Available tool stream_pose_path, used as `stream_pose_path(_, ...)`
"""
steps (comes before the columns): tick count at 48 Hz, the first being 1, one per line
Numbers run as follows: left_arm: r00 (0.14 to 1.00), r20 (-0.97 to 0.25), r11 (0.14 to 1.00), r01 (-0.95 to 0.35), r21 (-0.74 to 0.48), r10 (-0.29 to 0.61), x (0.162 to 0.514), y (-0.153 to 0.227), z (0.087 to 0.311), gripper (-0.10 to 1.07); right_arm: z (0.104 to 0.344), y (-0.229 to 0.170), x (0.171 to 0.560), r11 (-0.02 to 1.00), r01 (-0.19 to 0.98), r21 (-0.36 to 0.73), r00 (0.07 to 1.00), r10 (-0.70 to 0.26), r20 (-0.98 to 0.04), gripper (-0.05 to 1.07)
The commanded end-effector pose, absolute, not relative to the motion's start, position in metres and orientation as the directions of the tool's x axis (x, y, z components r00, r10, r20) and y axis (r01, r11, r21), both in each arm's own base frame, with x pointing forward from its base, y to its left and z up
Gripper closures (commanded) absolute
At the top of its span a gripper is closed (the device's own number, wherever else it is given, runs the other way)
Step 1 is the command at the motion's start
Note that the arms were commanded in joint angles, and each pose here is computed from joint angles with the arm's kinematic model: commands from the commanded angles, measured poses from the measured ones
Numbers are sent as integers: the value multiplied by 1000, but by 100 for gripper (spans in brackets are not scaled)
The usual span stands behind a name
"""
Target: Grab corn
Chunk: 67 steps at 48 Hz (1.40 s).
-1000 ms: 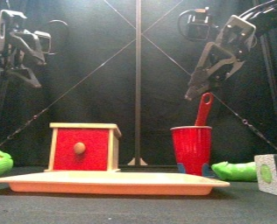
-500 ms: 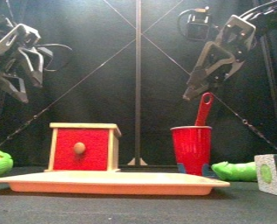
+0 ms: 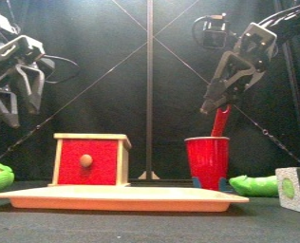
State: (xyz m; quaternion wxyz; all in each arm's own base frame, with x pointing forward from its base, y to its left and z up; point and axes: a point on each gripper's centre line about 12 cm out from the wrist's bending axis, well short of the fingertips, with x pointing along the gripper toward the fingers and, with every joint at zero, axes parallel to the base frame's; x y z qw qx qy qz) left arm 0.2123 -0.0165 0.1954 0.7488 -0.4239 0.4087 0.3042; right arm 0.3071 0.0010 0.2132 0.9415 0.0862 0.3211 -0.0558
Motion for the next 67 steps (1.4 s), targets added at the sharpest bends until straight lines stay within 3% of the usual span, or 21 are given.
stream_pose_path(1,461,-885,432,-814,-388,73,227,-32,200,11,219,2,308,977,159,140,801,-45,-597,15)
stream_pose_path(17,227,-970,304,-933,-191,86,239,-48,181,10,215,3,308,972,171,159,794,-40,-607,15)
stream_pose_path(67,186,-980,304,-940,-155,75,266,-57,126,9,214,3,309,975,165,150,792,-40,-609,15)
